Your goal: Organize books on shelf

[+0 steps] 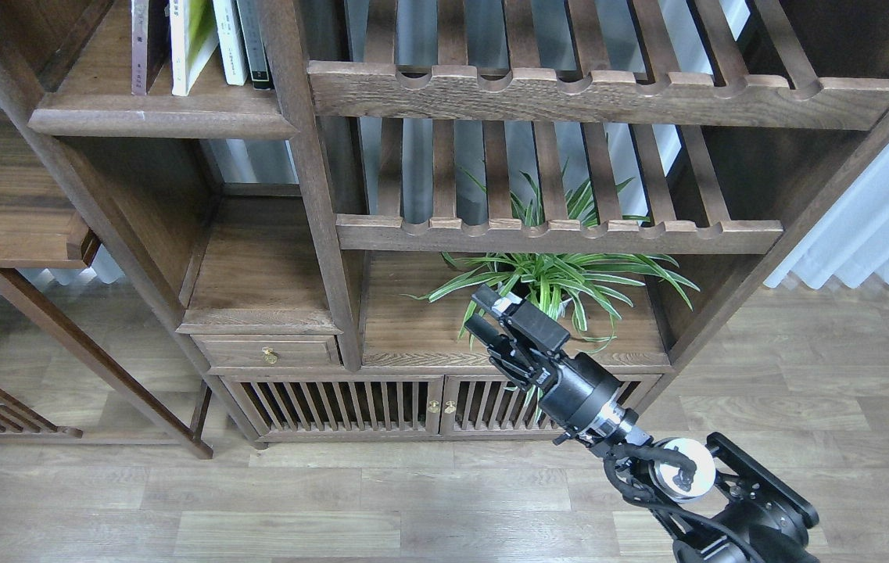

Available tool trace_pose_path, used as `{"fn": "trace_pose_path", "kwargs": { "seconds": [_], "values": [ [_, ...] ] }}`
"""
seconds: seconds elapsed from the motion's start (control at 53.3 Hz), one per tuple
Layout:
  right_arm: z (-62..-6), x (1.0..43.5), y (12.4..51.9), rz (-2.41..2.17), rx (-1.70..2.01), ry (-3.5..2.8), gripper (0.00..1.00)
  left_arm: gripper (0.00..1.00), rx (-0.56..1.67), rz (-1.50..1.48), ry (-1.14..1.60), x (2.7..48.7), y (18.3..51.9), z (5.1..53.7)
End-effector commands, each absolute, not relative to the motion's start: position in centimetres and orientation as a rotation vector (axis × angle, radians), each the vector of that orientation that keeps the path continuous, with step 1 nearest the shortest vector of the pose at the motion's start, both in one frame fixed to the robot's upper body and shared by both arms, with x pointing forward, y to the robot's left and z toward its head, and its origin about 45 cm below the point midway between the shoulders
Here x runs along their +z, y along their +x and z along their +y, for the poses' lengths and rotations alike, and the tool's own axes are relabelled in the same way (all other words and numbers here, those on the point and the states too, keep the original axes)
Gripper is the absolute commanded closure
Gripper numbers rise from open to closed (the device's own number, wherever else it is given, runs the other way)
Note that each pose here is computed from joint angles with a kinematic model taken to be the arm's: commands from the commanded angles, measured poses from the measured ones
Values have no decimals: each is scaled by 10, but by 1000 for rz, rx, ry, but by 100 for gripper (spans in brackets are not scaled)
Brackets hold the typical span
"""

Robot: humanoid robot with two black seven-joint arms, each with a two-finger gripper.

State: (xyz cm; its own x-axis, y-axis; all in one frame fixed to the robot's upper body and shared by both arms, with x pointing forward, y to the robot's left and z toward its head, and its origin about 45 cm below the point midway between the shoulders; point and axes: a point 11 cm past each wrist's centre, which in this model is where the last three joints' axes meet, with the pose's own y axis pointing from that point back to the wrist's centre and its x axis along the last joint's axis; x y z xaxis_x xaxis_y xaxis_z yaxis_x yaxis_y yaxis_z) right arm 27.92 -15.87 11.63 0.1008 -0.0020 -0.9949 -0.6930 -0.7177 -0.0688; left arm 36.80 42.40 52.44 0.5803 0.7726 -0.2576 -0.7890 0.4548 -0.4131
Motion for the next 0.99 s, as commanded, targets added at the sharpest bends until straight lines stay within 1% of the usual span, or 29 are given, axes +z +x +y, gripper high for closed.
{"fn": "trace_pose_path", "kwargs": {
  "seconds": [0.0,0.15,0.356,0.375,0.45,0.75,0.844,0.975],
  "values": [
    [-155,118,280,667,1664,-1847,19,100,994,-7,-482,523,369,426],
    [-146,119,280,642,1671,-1840,19,100,1036,-42,-427,517,373,429],
    [-136,119,276,623,1685,-1878,19,100,1081,-46,-376,490,387,425],
    [-135,120,278,620,1679,-1888,19,100,1115,-67,-342,482,391,428],
    [-135,122,280,618,1673,-1895,19,100,1151,-98,-306,475,395,432],
    [-134,120,277,618,1683,-1890,17,100,1149,-138,-277,457,409,412],
    [-133,120,277,616,1685,-1890,17,100,1135,-150,-264,452,418,397],
    [-133,120,277,616,1685,-1890,17,100,1185,-151,-262,443,435,397]
  ]
}}
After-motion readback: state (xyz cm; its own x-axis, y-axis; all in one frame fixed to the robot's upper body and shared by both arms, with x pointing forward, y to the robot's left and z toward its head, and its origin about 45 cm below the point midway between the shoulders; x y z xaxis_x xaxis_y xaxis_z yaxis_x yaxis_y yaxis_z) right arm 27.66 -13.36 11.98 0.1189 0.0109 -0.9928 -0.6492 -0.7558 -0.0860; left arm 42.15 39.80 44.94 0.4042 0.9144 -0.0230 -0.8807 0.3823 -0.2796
